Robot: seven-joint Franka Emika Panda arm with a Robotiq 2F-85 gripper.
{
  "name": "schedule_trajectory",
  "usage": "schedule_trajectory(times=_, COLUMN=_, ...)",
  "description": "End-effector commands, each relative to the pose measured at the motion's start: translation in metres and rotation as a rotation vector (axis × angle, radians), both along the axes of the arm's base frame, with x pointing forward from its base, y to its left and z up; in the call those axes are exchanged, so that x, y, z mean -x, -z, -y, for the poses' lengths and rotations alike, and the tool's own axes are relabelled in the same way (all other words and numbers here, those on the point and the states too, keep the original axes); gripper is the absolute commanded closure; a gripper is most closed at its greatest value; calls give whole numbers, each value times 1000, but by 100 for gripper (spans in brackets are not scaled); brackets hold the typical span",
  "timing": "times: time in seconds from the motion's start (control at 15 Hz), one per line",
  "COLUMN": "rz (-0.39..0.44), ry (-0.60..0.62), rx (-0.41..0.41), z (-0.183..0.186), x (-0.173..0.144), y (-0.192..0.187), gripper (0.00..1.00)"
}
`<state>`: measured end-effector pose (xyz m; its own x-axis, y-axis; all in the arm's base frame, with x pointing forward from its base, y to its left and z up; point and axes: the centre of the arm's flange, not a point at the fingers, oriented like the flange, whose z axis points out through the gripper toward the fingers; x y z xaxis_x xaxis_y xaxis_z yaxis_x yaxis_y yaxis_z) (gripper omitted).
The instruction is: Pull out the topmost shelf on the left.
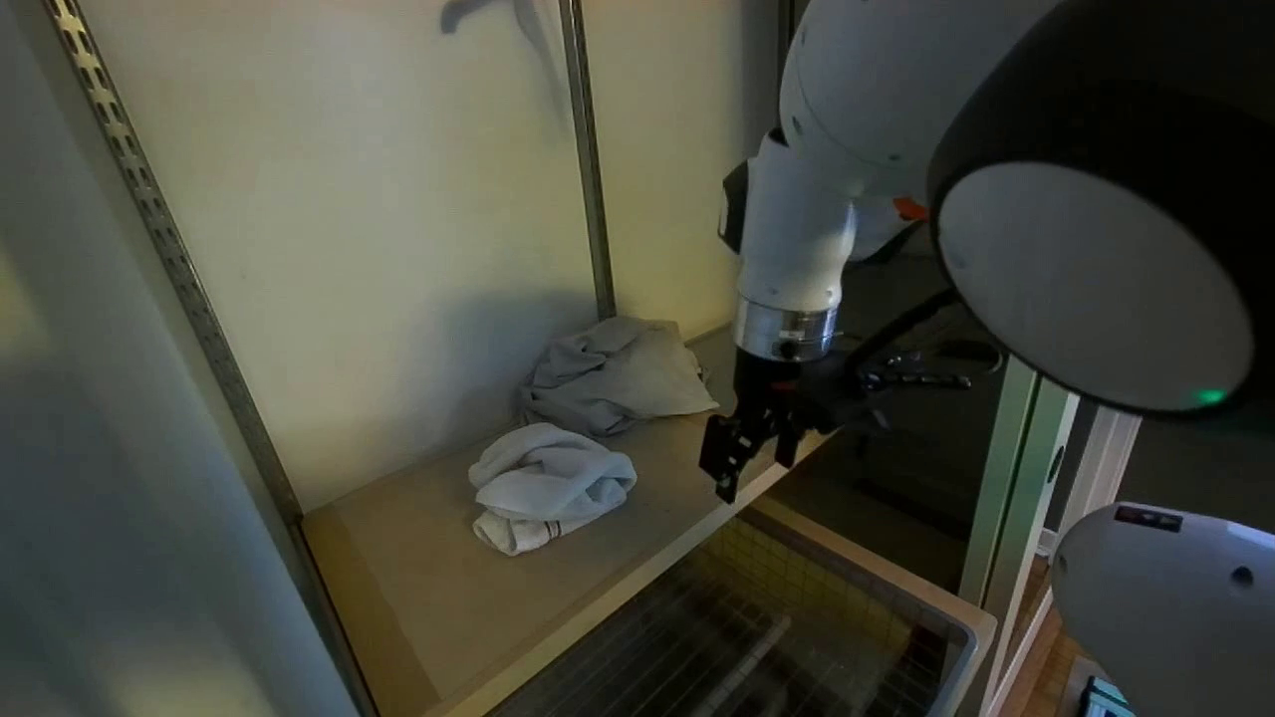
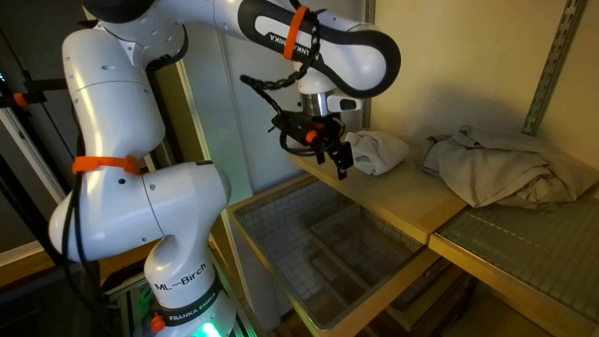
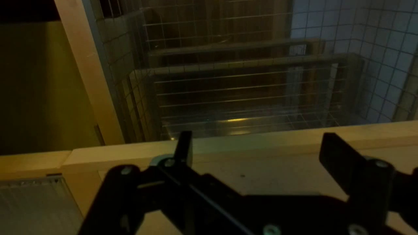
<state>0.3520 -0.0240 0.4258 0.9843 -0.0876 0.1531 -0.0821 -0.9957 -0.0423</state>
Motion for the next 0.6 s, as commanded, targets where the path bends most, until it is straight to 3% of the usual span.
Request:
schedule_trajectory(times=0.0, rz=34, ry=-30, rx=32, z=-16, x=11, y=-35, gripper=0)
schedule_trajectory(times=0.07, rz=65, ry=-81, rx=39, z=-20, x=8, y=-34, gripper=0)
schedule_trajectory(times=0.13, rz=46, ry=-35, rx=37, z=-11, x=-1, y=-19, gripper=0)
schedule_trajectory(times=0.53, rz=70, ry=-72, rx=44, z=-19, x=-3, y=-27, gripper=0)
